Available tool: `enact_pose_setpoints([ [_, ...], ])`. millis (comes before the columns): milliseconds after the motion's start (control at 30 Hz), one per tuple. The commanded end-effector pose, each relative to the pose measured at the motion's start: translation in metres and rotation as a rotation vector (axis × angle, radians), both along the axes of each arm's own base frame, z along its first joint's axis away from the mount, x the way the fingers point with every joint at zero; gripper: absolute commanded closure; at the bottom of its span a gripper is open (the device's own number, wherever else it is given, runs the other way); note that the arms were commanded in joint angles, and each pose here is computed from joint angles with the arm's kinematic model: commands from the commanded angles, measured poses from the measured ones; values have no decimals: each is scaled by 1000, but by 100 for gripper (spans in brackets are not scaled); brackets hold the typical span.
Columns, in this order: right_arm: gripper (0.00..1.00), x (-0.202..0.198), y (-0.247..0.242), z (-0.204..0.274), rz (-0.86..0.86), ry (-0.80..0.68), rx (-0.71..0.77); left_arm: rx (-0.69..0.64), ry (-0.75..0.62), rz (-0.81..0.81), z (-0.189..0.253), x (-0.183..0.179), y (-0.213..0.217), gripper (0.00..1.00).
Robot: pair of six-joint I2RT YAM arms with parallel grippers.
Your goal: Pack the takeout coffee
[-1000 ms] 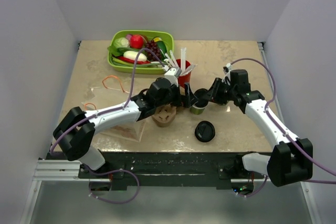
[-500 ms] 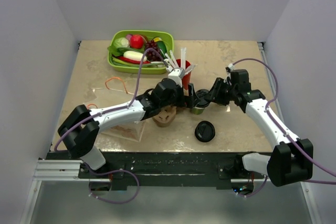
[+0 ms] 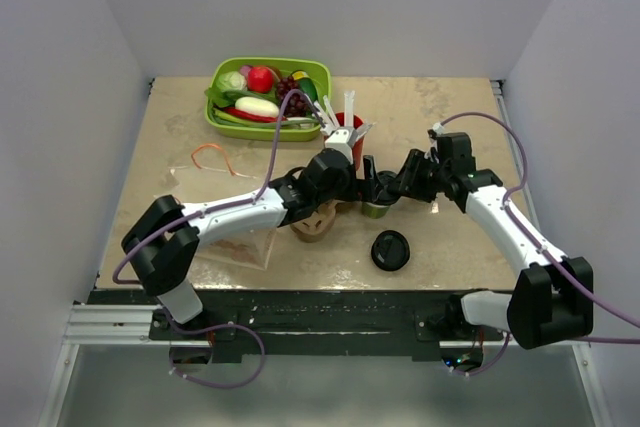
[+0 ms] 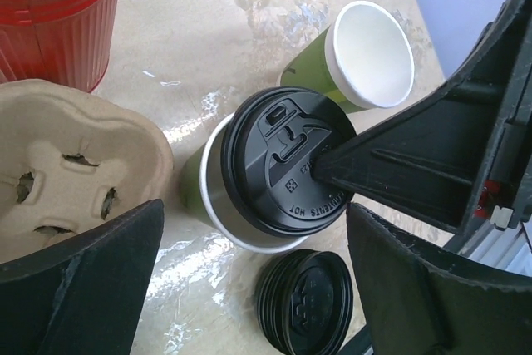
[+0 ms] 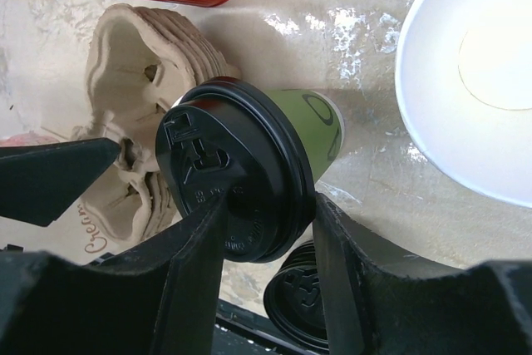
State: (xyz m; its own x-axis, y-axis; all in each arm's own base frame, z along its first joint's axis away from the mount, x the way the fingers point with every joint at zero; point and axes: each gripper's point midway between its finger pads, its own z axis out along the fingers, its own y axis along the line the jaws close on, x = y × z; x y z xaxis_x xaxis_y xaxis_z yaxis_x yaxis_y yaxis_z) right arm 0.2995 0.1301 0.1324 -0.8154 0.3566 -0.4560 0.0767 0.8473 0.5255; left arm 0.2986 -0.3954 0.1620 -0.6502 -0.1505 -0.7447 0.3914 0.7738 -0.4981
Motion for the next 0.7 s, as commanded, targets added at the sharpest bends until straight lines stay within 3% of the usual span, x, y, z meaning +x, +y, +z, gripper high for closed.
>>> enact_pose_setpoints([
  [0, 52, 11, -5, 10, -11, -42, -30, -36, -32, 30, 14, 9, -10, 7],
  [400, 48, 3, 7, 2, 97, -19, -1, -49, 9, 14, 0, 8, -20, 13],
  [667, 44, 5, 14, 10, 133, -58, 33, -62, 37, -12, -5, 4, -26, 31],
])
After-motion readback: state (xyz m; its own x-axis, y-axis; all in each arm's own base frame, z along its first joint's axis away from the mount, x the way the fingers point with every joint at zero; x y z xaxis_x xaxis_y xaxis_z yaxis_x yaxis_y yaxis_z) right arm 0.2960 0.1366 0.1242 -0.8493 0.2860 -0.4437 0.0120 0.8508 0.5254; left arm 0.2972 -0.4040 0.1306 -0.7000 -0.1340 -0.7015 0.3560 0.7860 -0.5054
